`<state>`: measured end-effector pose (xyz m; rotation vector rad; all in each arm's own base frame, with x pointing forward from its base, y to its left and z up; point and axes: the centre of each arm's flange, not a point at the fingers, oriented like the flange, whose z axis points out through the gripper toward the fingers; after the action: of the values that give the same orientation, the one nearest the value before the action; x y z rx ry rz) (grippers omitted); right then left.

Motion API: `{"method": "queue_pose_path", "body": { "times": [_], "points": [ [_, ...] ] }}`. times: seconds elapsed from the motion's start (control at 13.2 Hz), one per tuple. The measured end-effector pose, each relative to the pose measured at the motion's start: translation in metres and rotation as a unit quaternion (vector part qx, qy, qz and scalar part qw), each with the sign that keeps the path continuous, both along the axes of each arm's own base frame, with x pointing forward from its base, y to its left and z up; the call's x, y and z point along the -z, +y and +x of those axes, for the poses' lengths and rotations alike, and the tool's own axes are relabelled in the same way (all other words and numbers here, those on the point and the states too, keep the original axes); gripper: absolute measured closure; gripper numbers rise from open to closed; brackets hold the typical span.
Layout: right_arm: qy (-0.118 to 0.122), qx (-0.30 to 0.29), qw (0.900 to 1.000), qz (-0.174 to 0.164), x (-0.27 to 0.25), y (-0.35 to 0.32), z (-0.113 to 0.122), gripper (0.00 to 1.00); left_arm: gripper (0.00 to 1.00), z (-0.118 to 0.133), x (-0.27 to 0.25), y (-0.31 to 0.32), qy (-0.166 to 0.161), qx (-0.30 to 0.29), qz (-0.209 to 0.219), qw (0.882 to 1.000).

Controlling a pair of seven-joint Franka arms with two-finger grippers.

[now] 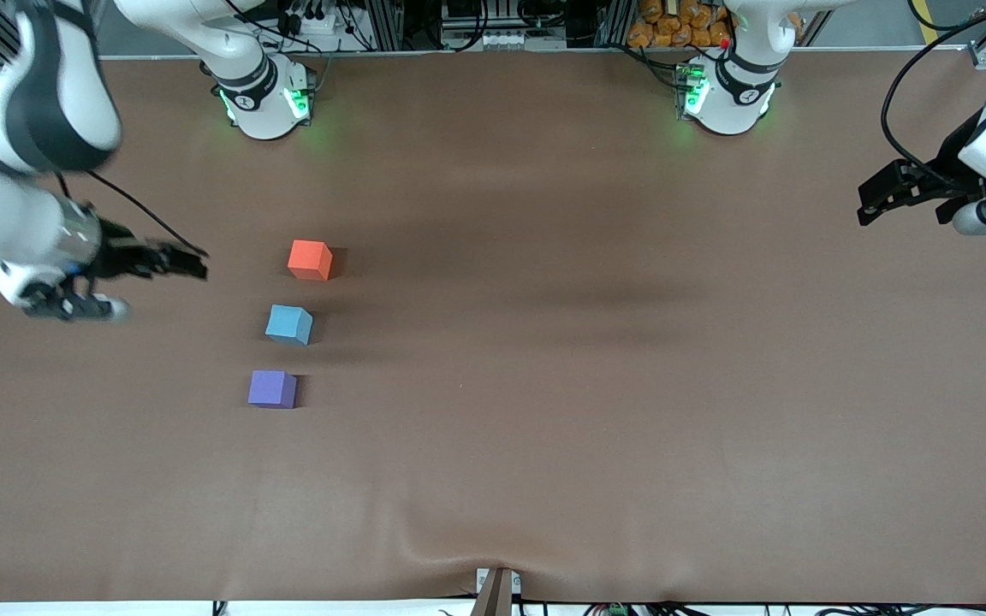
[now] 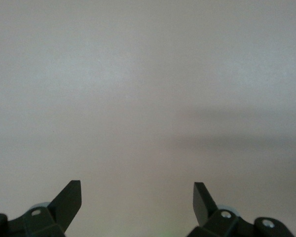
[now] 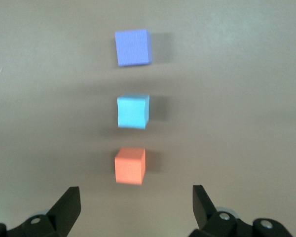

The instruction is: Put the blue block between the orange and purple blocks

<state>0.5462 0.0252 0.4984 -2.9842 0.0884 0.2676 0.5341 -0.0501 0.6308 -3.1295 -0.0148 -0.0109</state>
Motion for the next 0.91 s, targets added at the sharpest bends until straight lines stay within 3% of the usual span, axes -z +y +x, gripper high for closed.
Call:
{"method": "queue_pose_path", "body": {
  "times": [0.38,0.91],
  "points": [
    [-0.019,0.0,0.999,-0.038,-0.119,-0.03,-0.021,0.0,0.0,-0.001,-0.014,0.001,-0.014,-0.001,-0.001,1.0],
    [-0.041,-0.008,0.998,-0.04,-0.167,-0.063,-0.03,0.0,0.0,-0.001,-0.015,0.002,-0.015,-0.002,-0.001,1.0]
  ]
}}
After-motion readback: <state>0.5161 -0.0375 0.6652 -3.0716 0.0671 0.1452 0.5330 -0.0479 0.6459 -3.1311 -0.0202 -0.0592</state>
